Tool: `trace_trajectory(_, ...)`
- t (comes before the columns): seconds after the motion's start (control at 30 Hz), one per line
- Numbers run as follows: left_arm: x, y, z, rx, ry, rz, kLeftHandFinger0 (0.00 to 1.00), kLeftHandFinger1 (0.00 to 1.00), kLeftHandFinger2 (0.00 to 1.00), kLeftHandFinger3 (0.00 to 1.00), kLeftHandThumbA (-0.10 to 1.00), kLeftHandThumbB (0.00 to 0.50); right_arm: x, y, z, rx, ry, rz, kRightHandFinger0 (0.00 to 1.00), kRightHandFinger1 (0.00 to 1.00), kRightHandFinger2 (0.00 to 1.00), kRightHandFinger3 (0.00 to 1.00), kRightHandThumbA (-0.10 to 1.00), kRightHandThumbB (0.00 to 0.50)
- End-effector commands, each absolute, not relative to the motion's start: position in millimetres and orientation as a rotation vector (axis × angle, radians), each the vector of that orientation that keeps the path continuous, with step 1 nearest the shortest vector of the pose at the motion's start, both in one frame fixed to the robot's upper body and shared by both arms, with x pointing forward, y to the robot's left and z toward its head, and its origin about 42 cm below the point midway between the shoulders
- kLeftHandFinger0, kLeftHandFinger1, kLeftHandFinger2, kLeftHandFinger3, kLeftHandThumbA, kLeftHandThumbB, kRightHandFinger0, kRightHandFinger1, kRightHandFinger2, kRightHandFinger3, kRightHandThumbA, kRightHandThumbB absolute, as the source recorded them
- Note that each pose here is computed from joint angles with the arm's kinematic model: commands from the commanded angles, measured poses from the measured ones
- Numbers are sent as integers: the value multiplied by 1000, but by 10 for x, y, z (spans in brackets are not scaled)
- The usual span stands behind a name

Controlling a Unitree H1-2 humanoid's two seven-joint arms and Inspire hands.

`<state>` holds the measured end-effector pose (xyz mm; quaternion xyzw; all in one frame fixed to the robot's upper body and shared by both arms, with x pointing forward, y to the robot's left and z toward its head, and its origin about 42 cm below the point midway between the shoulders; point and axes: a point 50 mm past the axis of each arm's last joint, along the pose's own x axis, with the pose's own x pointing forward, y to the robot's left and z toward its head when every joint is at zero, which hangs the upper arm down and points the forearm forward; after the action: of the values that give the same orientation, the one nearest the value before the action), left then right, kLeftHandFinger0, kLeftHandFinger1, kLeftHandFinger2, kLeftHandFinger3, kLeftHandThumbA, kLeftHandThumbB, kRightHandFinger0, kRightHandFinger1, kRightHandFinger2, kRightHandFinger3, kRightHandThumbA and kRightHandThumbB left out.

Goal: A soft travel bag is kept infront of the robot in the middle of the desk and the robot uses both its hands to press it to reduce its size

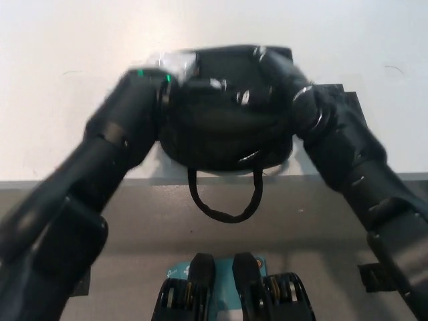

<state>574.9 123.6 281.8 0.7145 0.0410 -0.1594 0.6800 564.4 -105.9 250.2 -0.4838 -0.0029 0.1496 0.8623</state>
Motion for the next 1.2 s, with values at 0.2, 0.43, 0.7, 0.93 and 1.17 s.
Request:
trace_trajectory(0.2,5619,1430,2149,1600,183,-335,1000,1000,1000,1000,1000,92,5480,-964,1957,-1361,115,350,1000,1000,1000,1000,1000,136)
trace_trajectory(0.43,5460,1435,1753,1593,217,-360,1000,1000,1000,1000,1000,88,5297,-969,1564,-1414,209,372,1000,1000,1000,1000,1000,260)
trace_trajectory(0.7,5274,1481,1376,1591,261,-402,1000,1000,1000,1000,1000,94,5149,-1018,1282,-1385,262,402,1000,1000,1000,1000,1000,260)
trace_trajectory(0.93,5373,1500,1550,1596,245,-382,1000,1000,1000,1000,1000,112,5262,-1092,1450,-1362,259,368,1000,1000,1000,1000,1000,249)
trace_trajectory(1.17,5580,1520,1984,1602,168,-338,1000,1000,1000,1000,1000,109,5501,-1177,1897,-1324,168,297,1000,1000,1000,1000,1000,239)
